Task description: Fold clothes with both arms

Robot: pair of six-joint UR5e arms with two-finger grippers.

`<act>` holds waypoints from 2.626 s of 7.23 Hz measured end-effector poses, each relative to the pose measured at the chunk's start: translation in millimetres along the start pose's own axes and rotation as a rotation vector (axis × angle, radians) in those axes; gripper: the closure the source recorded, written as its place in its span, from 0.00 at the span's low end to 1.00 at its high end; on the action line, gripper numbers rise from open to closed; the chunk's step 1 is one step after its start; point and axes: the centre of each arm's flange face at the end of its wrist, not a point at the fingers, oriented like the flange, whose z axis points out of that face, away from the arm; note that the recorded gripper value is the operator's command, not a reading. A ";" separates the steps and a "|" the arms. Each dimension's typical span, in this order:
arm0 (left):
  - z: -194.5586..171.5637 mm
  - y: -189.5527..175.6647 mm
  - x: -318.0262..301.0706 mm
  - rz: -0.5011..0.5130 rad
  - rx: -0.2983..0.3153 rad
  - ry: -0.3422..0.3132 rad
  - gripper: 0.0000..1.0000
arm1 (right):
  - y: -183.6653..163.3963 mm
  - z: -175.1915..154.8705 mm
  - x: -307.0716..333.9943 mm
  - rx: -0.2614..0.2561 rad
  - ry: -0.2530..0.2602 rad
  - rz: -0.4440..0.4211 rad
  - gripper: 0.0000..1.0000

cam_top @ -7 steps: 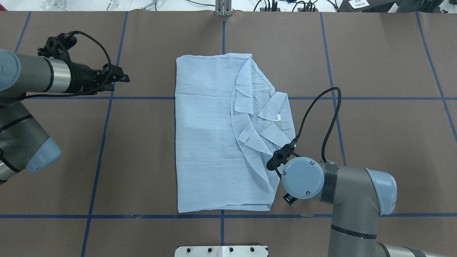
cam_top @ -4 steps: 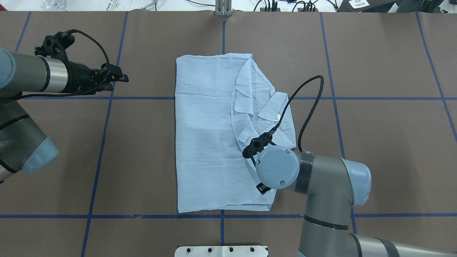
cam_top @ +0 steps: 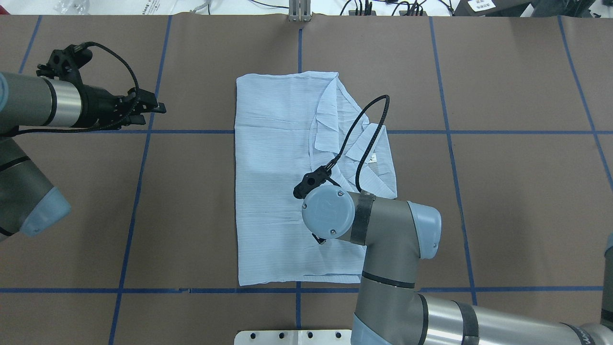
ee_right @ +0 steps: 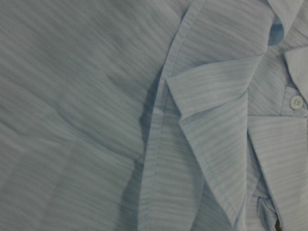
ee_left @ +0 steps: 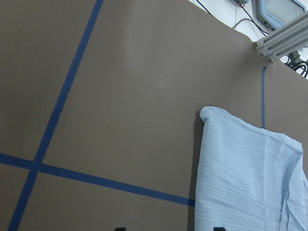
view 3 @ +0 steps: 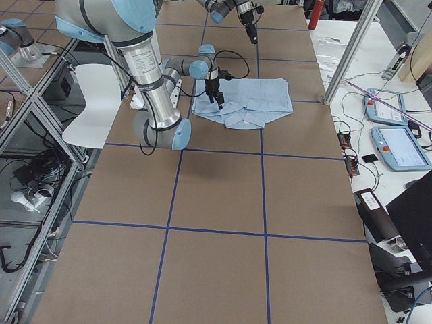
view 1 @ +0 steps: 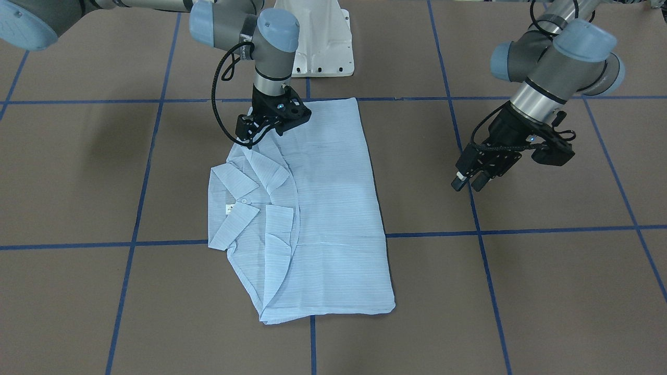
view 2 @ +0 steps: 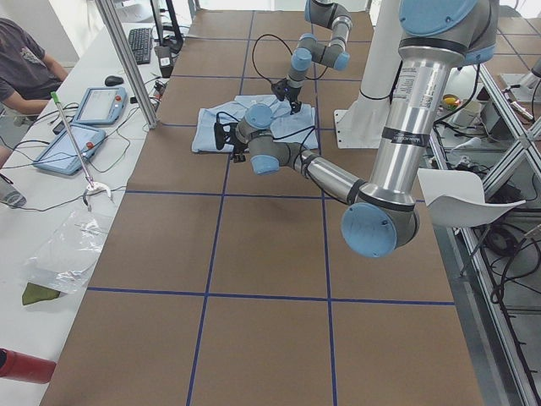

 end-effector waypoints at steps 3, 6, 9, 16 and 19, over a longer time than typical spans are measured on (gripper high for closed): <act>-0.1 0.1 -0.7 0.000 0.001 -0.001 0.32 | -5.3 15.4 8.6 -0.011 0.021 0.006 0.00; -2.1 1.1 3.3 -0.002 0.002 0.007 0.32 | -13.6 25.4 55.5 -0.025 0.052 0.004 0.00; -6.1 2.1 6.8 0.000 0.003 0.015 0.32 | 13.2 33.7 113.1 -0.048 0.070 0.012 0.00; -17.7 5.9 22.5 0.001 -0.005 0.020 0.32 | 62.8 -24.5 72.0 -0.022 -0.075 0.665 0.02; -15.2 5.8 20.8 0.001 -0.006 0.015 0.32 | 100.6 -39.1 6.8 -0.042 -0.134 1.231 0.18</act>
